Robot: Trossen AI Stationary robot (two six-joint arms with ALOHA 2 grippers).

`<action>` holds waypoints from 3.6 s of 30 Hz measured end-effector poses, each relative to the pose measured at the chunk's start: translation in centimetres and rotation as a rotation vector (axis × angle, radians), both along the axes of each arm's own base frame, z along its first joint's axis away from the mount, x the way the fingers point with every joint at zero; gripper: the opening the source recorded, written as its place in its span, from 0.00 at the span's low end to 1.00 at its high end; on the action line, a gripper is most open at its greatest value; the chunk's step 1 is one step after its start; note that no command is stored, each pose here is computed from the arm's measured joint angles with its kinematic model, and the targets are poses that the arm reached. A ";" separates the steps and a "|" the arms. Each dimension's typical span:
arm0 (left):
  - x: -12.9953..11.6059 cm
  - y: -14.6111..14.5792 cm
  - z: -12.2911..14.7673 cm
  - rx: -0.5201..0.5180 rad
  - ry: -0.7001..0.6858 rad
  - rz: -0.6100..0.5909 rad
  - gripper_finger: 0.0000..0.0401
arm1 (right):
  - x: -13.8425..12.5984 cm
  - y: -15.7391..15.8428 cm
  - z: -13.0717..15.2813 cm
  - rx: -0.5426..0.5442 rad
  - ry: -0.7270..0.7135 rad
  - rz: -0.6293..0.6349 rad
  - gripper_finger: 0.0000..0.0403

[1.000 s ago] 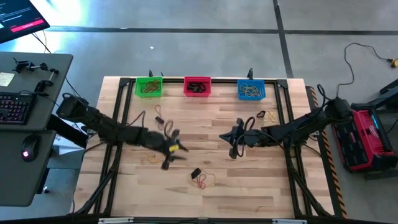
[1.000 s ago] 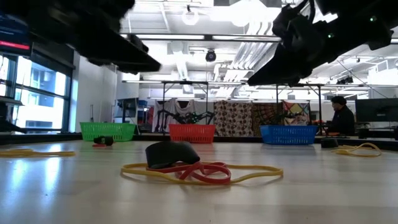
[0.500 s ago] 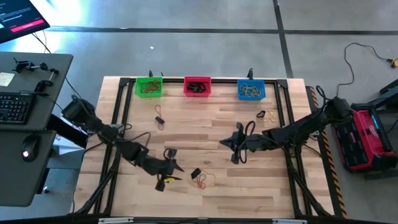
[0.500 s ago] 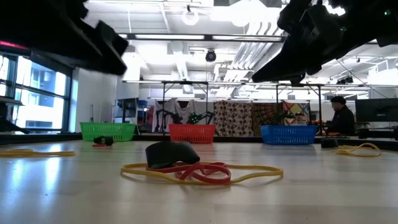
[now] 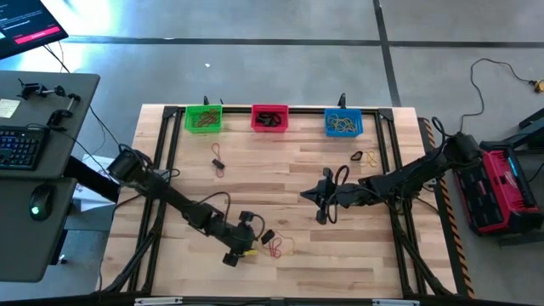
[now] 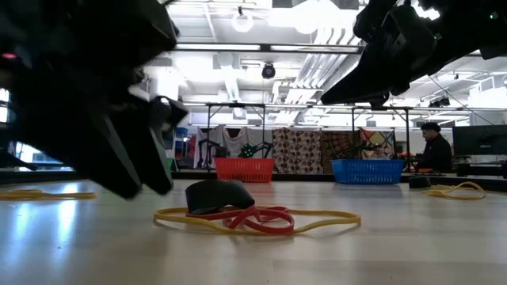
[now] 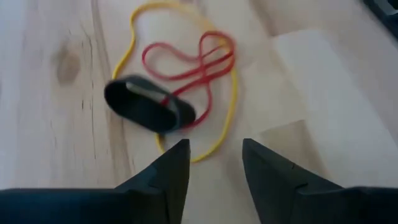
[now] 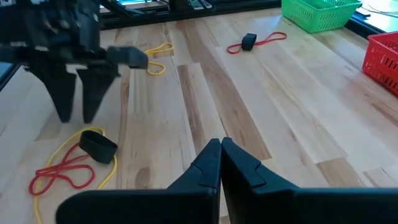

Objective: Sort rubber bands into baskets
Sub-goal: Put the yellow rubber band into the blue bin

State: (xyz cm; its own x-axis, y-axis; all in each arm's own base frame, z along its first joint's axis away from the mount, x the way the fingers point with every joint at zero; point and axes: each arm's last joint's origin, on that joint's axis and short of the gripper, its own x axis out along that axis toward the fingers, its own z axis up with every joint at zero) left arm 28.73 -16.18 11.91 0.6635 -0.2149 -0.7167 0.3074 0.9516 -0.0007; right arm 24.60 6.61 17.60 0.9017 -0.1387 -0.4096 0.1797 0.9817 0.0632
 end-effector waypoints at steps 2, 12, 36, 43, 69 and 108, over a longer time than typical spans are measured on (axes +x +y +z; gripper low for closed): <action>0.4 0.1 -0.5 -0.001 0.013 0.004 0.32 | 0.0 0.0 0.0 0.001 0.000 0.000 0.00; 0.7 0.0 -0.8 0.001 0.027 -0.040 0.27 | 0.0 0.0 -0.1 -0.001 0.006 0.000 0.00; 1.2 0.5 -1.9 0.083 0.007 -0.114 0.26 | 0.1 0.0 -0.4 -0.014 0.021 0.004 0.00; 1.2 0.4 -1.9 0.079 0.005 -0.133 0.15 | 0.1 0.0 -0.4 -0.012 0.023 0.003 0.00; -0.8 1.9 9.2 -0.034 -0.283 -0.022 0.00 | 0.2 0.1 -0.2 -0.001 0.001 0.016 0.00; 2.8 10.2 11.9 -0.149 -0.528 0.295 0.00 | 3.9 1.3 -2.0 -0.106 -0.298 0.033 0.48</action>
State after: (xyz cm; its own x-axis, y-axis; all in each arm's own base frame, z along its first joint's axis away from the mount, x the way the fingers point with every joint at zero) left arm 31.55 -6.00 23.86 0.9669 -0.0411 -0.2519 0.0269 0.9979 -0.0595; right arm 28.48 7.96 15.56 0.9845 -0.1353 -0.1119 0.1367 0.9906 0.0051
